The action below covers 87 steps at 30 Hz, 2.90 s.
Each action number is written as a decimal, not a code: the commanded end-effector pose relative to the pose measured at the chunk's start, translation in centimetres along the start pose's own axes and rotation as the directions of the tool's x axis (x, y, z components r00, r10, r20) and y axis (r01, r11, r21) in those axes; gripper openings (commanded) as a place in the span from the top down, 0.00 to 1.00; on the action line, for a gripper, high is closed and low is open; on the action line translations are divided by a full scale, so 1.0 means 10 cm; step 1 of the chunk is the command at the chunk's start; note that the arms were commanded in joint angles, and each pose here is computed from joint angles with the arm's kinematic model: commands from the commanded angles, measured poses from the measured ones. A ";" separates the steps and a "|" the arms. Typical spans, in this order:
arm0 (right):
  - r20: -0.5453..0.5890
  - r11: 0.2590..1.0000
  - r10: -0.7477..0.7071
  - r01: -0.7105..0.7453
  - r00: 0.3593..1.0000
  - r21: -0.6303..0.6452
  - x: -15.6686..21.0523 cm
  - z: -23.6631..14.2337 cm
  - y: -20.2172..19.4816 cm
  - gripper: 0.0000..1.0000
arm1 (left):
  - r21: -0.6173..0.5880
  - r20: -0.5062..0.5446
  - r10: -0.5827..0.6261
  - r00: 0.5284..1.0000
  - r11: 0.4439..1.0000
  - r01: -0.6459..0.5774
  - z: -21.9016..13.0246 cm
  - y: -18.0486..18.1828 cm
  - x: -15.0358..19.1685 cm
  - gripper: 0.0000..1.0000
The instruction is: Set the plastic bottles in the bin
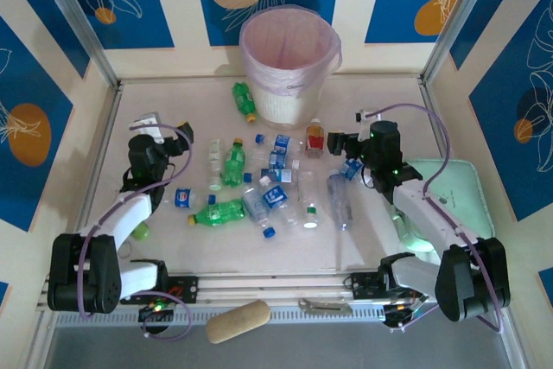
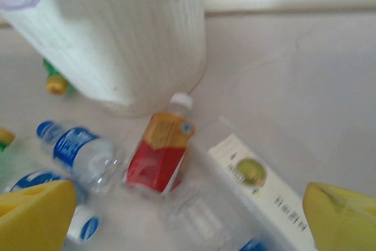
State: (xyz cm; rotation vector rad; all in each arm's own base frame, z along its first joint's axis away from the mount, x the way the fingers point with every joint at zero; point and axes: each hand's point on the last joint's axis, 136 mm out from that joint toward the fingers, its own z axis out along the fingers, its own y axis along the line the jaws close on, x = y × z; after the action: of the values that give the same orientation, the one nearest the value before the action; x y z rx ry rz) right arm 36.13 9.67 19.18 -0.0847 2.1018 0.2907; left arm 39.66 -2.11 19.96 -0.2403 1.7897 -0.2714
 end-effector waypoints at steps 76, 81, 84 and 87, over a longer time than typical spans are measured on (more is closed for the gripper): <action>0.089 0.880 0.349 -0.294 0.933 -0.373 -2.13 0.13 1.08 0.56 | -0.013 -0.519 -0.206 0.830 0.972 0.233 -0.83 -0.31 1.06 0.00; 0.174 0.863 0.358 -0.255 0.917 -0.436 -2.61 0.40 1.21 0.55 | 0.019 -0.493 -0.202 0.847 0.970 0.243 -0.97 -0.33 1.02 0.00; 0.196 0.861 0.352 -0.234 0.915 -0.451 -2.78 0.65 1.26 0.55 | 0.023 -0.496 -0.195 0.846 0.971 0.238 -1.00 -0.33 1.02 0.00; 0.227 0.864 0.345 -0.214 0.911 -0.457 -2.92 0.88 1.29 0.55 | 0.020 -0.503 -0.191 0.843 0.972 0.232 -1.02 -0.32 1.04 0.00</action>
State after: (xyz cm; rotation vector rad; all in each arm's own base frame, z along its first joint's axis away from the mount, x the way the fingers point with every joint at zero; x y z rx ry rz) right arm 54.81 22.09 40.94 0.0428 1.7629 0.8754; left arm 28.31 -7.76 14.65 -0.3542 2.2200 -0.6097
